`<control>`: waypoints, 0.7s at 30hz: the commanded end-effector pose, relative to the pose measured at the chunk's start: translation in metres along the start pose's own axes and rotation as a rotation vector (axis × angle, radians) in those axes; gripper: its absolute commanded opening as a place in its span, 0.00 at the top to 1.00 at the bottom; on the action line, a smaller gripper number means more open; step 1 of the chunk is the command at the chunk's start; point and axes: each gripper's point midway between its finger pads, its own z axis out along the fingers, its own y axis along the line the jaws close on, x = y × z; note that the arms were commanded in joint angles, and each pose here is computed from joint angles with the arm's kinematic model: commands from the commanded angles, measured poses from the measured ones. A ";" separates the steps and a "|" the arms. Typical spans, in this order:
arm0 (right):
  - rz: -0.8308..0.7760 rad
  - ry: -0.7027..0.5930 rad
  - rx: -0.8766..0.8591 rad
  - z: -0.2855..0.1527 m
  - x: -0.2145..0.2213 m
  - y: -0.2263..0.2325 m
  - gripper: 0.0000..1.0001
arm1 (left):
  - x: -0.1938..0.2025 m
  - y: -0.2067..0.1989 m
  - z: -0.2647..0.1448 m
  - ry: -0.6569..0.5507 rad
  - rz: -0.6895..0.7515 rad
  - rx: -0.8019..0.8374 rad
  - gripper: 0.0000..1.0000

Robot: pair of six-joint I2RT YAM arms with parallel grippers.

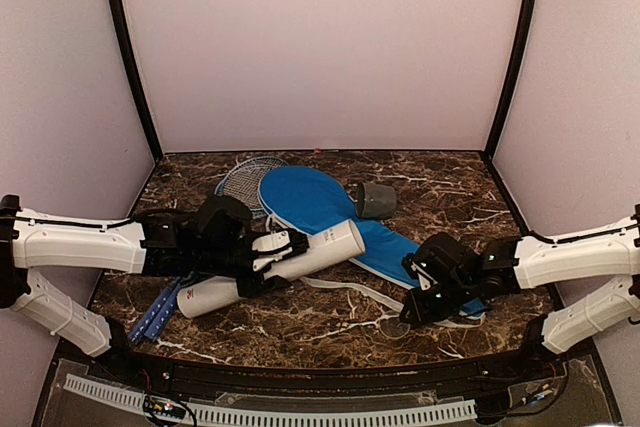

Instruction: Pack up the badminton gear

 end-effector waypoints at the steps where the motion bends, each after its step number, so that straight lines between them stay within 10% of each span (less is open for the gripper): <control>1: -0.024 -0.016 0.067 0.002 -0.006 -0.002 0.77 | -0.009 0.002 -0.005 -0.034 0.007 -0.014 0.42; 21: -0.048 -0.012 0.147 0.014 -0.008 -0.007 0.85 | -0.009 0.001 -0.005 -0.030 0.012 -0.016 0.42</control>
